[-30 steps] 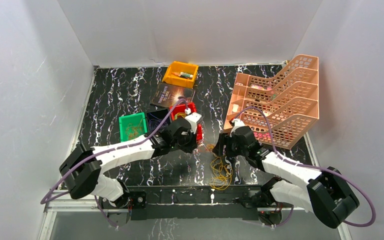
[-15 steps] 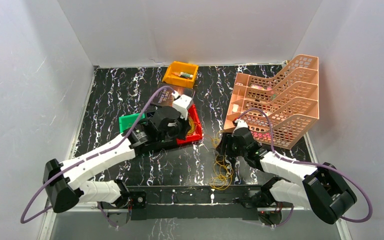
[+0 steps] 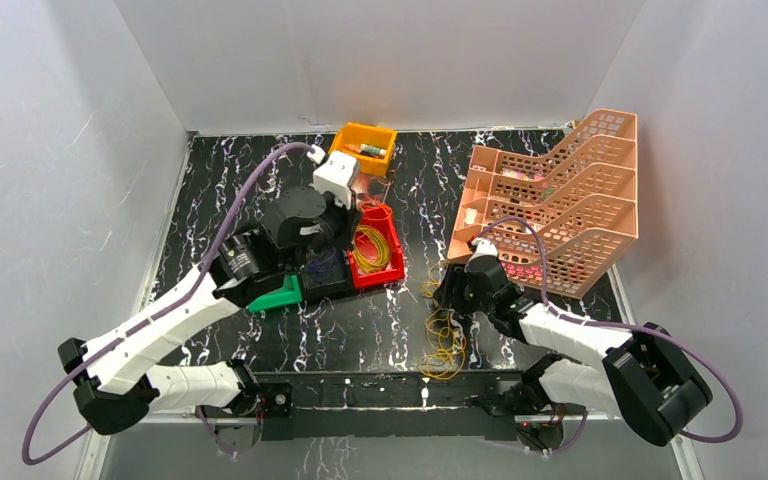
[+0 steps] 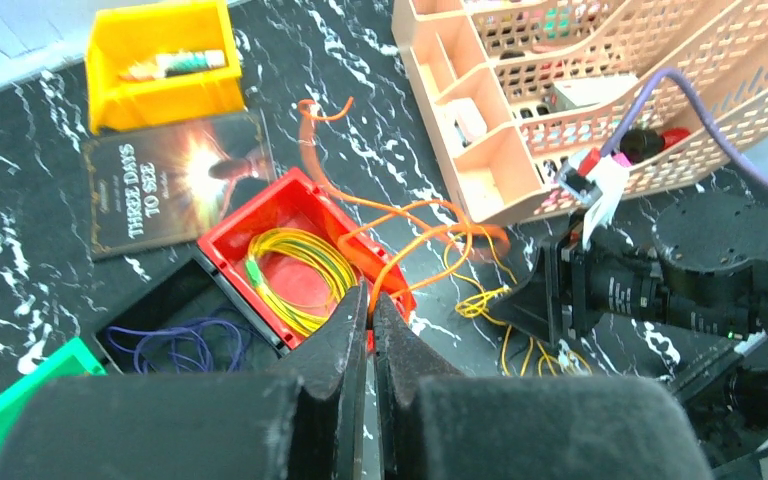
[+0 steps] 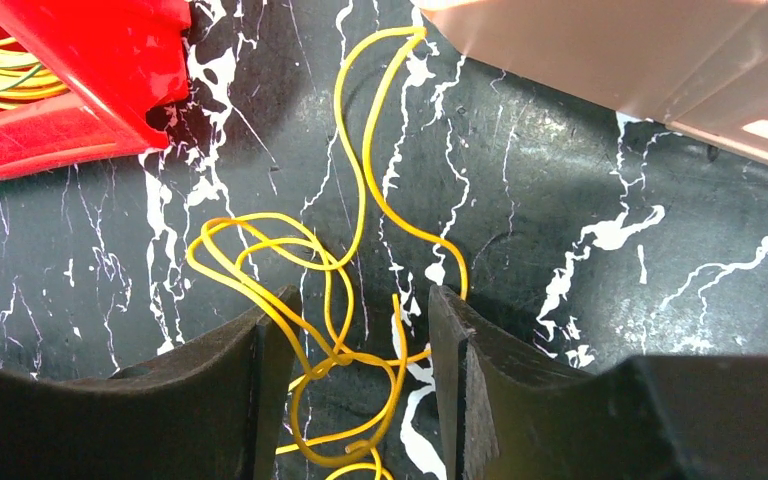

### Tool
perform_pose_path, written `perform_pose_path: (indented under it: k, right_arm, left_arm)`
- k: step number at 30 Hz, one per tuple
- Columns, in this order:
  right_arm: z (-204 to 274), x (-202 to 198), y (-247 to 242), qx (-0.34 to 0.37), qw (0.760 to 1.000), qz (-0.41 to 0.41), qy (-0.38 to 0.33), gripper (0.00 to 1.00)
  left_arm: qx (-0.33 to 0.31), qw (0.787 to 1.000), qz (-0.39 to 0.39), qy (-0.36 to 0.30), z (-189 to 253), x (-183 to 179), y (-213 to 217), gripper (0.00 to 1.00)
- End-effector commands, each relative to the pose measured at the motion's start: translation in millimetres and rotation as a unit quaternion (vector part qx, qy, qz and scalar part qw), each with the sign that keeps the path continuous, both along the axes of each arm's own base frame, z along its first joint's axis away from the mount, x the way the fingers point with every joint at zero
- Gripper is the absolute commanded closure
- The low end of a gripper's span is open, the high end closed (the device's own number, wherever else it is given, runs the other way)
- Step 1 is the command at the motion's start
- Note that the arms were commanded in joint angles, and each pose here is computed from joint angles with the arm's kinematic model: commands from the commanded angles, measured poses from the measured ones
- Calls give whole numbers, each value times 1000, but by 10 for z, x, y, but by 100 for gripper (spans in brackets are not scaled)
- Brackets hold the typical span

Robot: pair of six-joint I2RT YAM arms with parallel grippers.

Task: Untangle the cables

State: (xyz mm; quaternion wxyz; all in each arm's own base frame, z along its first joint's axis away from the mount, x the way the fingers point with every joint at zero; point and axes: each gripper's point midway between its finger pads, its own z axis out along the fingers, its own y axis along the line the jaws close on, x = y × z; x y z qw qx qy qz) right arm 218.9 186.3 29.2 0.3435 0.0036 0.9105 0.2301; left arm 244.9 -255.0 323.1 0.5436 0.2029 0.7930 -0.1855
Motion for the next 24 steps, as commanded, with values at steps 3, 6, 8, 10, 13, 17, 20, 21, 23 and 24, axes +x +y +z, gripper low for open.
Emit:
perform_pose_path:
  k: [3, 6, 8, 10, 13, 17, 20, 21, 23, 24]
  right_arm:
    - [-225, -94, -114, -26, 999, -11, 32, 41]
    - [-219, -92, -106, -25, 999, -9, 31, 41]
    - [-193, -79, -98, -23, 999, -9, 27, 41]
    - [-162, -67, -92, -21, 1000, -8, 22, 40]
    - [-114, -57, -78, -16, 1000, -5, 14, 39]
    - [-34, -47, -41, -7, 1000, 4, 5, 37]
    - [116, -29, 16, 12, 1000, 17, -16, 35]
    - [179, -24, 35, 18, 999, 23, -26, 33]
    - [338, -2, 74, 33, 998, 33, -50, 31]
    - [411, 5, 85, 38, 997, 38, -62, 30]
  left_arm:
    - [-9, 997, 22, -71, 654, 14, 233, 100]
    - [-4, 995, 31, -91, 833, 47, 289, 100]
    - [4, 995, 38, -97, 874, 68, 315, 100]
    - [10, 994, 42, -98, 881, 81, 329, 100]
    - [16, 994, 43, -95, 854, 93, 329, 100]
    - [27, 995, 46, -86, 762, 108, 323, 100]
    - [38, 994, 60, -77, 660, 143, 344, 100]
    - [42, 994, 66, -73, 602, 159, 359, 100]
    - [38, 994, 77, -62, 524, 220, 419, 100]
    - [35, 995, 80, -52, 481, 257, 452, 100]
